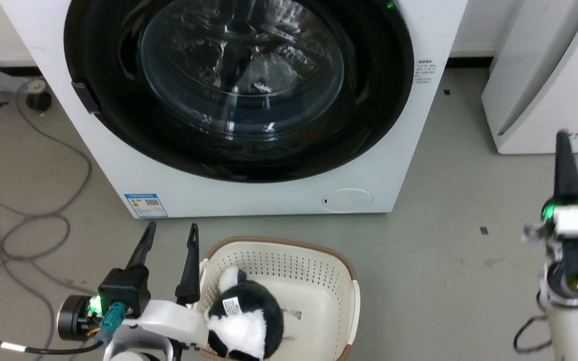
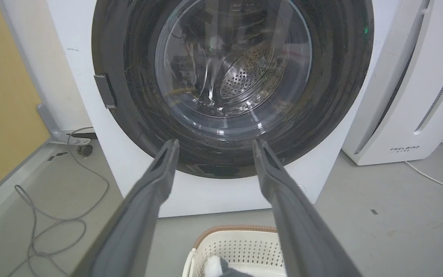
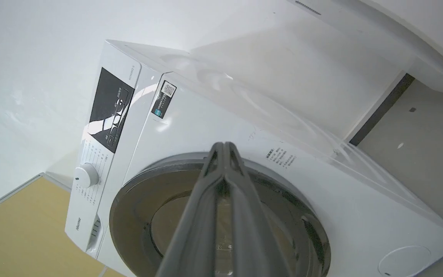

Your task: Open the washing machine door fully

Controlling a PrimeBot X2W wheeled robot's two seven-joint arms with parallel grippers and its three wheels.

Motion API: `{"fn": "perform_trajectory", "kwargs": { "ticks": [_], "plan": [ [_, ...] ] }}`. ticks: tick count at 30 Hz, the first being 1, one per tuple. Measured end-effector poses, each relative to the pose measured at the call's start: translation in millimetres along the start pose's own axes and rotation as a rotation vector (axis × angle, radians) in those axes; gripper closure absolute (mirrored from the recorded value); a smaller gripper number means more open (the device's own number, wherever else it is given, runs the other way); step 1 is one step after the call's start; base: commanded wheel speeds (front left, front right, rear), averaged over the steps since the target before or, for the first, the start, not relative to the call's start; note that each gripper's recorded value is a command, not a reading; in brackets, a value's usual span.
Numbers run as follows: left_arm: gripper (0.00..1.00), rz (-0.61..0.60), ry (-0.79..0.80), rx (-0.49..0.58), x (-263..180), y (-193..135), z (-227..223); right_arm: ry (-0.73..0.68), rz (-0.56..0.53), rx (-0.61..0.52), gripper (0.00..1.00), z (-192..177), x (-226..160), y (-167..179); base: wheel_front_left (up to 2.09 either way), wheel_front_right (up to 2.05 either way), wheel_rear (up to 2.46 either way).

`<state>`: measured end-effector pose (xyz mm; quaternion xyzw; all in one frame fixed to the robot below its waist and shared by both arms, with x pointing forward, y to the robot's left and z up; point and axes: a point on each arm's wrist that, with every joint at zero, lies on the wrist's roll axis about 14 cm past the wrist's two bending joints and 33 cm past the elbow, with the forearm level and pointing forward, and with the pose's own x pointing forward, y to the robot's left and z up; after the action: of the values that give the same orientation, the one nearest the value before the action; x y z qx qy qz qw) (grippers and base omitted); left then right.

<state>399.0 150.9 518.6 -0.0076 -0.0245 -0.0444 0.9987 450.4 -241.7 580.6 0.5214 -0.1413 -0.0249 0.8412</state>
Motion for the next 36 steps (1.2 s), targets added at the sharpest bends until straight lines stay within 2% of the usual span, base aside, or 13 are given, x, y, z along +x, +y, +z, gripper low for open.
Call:
{"fn": "perform_trajectory", "kwargs": {
  "ticks": [9, 16, 27, 32, 36],
  "plan": [
    [0.0, -0.016, -0.024, -0.003, 19.1, 0.1, 0.2, 0.009, 0.064, 0.075, 1.0, -1.6, 57.6, 25.3, 0.0, 0.0, 0.0],
    [0.0, -0.032, -0.024, -0.004, 30.6, -1.5, -5.8, 0.08, 0.101, 0.102, 1.0, -16.5, 96.5, 45.2, 0.0, 0.0, 0.0],
    [0.0, -0.038, -0.028, -0.015, 46.5, 0.3, -14.7, 0.364, 0.134, 0.027, 1.0, -71.6, 142.7, 72.7, 0.0, 0.0, 0.0],
    [0.0, -0.04, -0.03, -0.022, 54.2, 0.7, -19.6, 0.528, 0.129, -0.071, 1.0, -102.5, 154.9, 77.4, 0.0, 0.0, 0.0],
    [0.0, -0.043, -0.031, -0.026, 59.7, 0.8, -23.9, 0.617, 0.122, -0.094, 1.0, -117.0, 164.8, 82.9, 0.0, 0.0, 0.0]
  ]
}}
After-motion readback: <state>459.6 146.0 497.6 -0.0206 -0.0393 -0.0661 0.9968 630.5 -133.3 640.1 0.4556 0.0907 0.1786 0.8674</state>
